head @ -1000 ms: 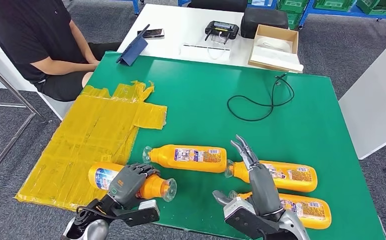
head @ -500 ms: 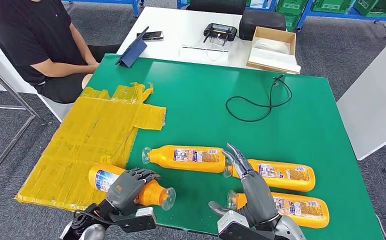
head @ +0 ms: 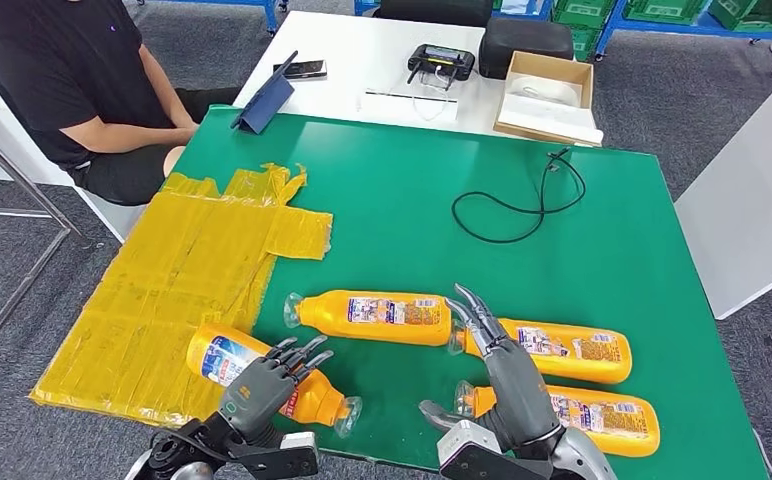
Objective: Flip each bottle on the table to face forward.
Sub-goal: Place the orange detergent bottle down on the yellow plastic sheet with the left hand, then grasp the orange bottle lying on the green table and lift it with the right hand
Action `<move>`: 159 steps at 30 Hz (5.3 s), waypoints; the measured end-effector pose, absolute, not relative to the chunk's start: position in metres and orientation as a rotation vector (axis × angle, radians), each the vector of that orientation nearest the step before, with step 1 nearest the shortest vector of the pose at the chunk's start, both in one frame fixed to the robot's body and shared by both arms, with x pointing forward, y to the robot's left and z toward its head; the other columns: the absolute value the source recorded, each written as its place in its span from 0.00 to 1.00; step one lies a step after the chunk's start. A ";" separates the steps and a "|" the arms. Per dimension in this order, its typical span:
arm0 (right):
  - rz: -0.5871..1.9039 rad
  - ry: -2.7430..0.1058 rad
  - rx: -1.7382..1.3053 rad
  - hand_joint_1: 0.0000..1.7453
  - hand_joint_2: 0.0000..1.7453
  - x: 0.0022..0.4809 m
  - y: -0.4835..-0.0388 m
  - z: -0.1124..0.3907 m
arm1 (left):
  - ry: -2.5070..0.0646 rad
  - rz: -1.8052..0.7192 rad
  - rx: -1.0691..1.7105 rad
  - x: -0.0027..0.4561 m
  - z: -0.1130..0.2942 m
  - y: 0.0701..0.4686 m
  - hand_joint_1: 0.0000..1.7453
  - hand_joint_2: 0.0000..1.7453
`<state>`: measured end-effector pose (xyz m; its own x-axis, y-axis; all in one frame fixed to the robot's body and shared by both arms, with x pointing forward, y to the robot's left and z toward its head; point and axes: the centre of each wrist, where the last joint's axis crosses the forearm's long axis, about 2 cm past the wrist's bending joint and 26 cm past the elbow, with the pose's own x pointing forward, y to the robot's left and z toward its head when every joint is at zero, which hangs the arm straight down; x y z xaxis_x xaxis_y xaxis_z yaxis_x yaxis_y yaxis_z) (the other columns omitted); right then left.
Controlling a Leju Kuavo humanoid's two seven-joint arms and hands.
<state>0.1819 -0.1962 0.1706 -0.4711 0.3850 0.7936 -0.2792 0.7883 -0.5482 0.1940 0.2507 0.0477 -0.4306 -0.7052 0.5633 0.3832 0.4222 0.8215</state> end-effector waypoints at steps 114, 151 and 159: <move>1.701 -1.017 -0.312 1.00 1.00 0.345 -0.094 0.117 | -1.672 -0.228 -0.999 0.317 0.133 0.256 0.00 0.00; 0.441 -1.757 -0.223 1.00 1.00 0.262 -0.166 0.131 | -1.723 0.024 -0.884 0.241 0.111 0.248 0.00 0.00; 0.385 -1.985 -0.236 1.00 1.00 0.260 -0.158 0.183 | -1.806 -0.008 -0.902 0.243 0.134 0.244 0.00 1.00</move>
<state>0.2596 -0.1584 0.1831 -0.4292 0.3324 0.8398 -0.0056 0.9288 -0.3704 0.2430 0.2436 0.1342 -0.1468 0.5689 0.8092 0.5764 0.7140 -0.3974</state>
